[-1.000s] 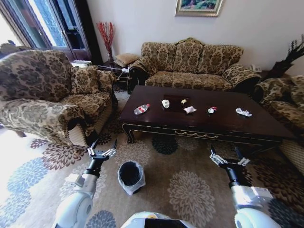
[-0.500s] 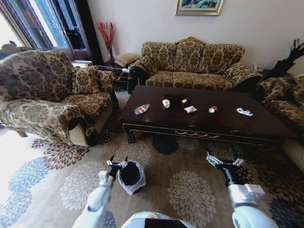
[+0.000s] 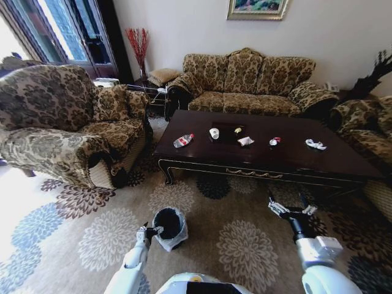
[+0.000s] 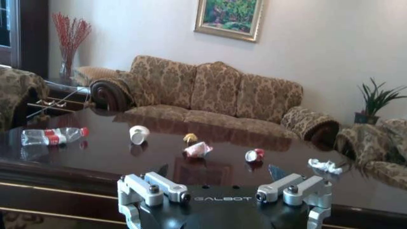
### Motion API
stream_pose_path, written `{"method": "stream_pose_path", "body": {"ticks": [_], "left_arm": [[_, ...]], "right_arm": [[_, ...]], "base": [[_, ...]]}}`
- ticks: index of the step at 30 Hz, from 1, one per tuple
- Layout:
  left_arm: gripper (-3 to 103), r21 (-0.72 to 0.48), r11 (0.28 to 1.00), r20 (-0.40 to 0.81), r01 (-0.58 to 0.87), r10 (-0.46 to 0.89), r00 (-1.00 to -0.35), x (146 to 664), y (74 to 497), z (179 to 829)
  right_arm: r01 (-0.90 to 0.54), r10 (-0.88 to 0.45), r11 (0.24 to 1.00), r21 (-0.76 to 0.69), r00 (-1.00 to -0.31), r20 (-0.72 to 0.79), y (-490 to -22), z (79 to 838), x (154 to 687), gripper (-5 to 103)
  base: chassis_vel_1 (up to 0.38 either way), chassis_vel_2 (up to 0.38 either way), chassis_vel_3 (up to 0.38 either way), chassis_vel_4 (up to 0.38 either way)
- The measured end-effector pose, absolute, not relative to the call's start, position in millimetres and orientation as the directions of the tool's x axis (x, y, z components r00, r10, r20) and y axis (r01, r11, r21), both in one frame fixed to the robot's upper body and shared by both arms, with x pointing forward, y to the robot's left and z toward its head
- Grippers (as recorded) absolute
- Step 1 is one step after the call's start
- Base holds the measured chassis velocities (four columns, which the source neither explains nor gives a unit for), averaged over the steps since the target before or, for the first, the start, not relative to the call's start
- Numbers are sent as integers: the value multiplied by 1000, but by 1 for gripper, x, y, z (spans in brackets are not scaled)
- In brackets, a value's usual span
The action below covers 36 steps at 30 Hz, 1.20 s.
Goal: Move to the front of the table and place the trash on the table into the trash bin.
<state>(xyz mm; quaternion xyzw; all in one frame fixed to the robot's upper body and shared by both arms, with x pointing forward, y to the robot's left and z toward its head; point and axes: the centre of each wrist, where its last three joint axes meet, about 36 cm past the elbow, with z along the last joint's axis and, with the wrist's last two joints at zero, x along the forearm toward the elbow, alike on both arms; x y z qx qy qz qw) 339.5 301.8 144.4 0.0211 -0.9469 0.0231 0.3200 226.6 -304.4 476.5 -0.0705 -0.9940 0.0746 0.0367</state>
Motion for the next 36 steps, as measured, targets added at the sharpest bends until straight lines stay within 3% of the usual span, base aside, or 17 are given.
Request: {"method": "stream_pose_path", "body": {"ticks": [11,14,16,22,24,28,30,31,32,34,36], "left_arm": [[102,-50,995,645,-83,-31,-764,364,304,138],[92,-46,995,664,-89,-36,-747,367,302,131],[92,-43,995,665,-88,-37,-746,367,302,131],[65,-27,996,670,-82,-43,-741,366,300,129],[65,-27,996,668,-81,-43,-743,366,299,130],[43,-21,997,668,-74,-41,-743,366,295,131],[43,-18,997,669,-73,-42,-742,366,295,131],[32,-14,997,672,-72,-44,-739,364,295,131],[32,-13,997,674,-72,-45,-737,364,295,131],[22,-10,997,677,-75,-48,-734,363,296,131],[22,-8,997,678,-75,-50,-733,362,296,132]], "right_arm": [[153,164,977,-151,-984,63,-302,474,225,100],[152,163,977,-151,-985,61,-302,474,226,100],[152,163,977,-151,-985,61,-302,474,226,100],[162,171,976,-149,-984,51,-302,473,225,100],[162,171,976,-149,-984,51,-302,473,225,100],[161,170,976,-145,-984,53,-301,471,225,100],[161,170,976,-144,-984,52,-301,470,225,100],[162,171,976,-142,-984,49,-301,471,225,100],[164,172,976,-140,-984,48,-301,471,226,100],[166,174,976,-139,-984,44,-301,471,226,100],[167,174,976,-139,-984,42,-301,471,226,100]], "base": [[0,0,0,0],[0,0,0,0],[0,0,0,0],[0,0,0,0],[0,0,0,0],[0,0,0,0],[0,0,0,0],[0,0,0,0],[0,0,0,0],[0,0,0,0],[0,0,0,0]]}}
